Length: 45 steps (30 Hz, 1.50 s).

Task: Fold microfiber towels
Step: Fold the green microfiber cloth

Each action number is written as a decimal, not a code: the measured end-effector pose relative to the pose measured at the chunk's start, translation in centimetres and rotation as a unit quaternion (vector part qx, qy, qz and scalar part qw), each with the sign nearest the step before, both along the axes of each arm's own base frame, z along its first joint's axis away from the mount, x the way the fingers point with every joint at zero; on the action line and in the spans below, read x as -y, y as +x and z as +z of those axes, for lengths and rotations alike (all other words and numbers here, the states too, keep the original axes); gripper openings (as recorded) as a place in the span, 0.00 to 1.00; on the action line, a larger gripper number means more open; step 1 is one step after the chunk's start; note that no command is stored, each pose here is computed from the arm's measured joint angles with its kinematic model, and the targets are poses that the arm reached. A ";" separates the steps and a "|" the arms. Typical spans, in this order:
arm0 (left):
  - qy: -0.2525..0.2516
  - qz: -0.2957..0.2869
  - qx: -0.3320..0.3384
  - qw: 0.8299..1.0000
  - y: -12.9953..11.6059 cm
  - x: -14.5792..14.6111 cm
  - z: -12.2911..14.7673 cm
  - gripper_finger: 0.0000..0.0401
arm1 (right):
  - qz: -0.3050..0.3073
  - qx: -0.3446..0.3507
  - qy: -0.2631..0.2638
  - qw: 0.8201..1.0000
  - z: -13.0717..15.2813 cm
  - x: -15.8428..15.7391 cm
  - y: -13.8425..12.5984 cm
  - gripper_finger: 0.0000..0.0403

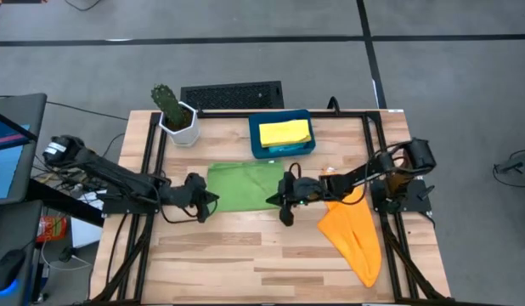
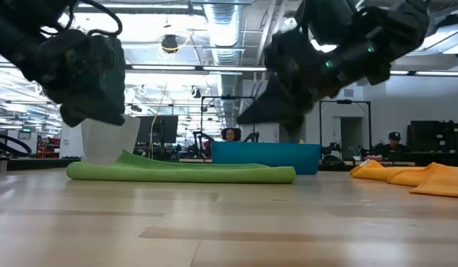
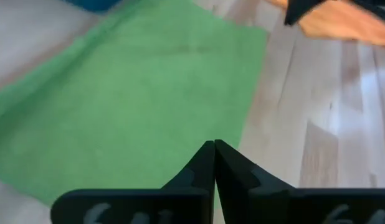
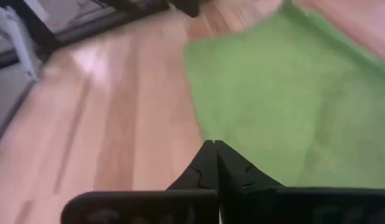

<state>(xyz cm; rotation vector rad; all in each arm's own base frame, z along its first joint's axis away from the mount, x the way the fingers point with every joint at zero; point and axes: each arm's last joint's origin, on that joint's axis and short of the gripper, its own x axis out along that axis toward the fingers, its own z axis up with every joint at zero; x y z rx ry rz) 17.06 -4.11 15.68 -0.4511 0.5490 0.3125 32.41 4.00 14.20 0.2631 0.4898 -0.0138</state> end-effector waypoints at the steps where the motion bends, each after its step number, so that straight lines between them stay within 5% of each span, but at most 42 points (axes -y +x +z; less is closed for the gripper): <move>1: -0.003 -0.003 -0.007 1.000 0.0 0.3 -0.3 0.00 | -0.005 -0.005 0.000 1.000 -0.4 -0.2 0.0 0.03; 18: 0.019 0.037 -0.106 0.994 0.3 2.6 -5.1 0.00 | -0.047 -0.060 0.029 0.997 -7.5 -1.5 0.6 0.05; 26: -0.009 0.059 -0.108 0.992 0.1 3.9 -6.4 0.00 | -0.048 -0.065 0.035 0.996 -7.3 -2.9 -0.4 0.03; 39: -0.123 0.060 -0.045 0.990 -2.1 8.2 -6.0 0.00 | -0.025 -0.054 0.052 0.997 -7.2 -7.8 -1.9 0.05; 45: -0.137 0.050 -0.002 0.989 -0.5 10.0 -3.3 0.00 | 0.027 -0.016 0.079 0.996 -3.4 -8.5 -2.0 0.06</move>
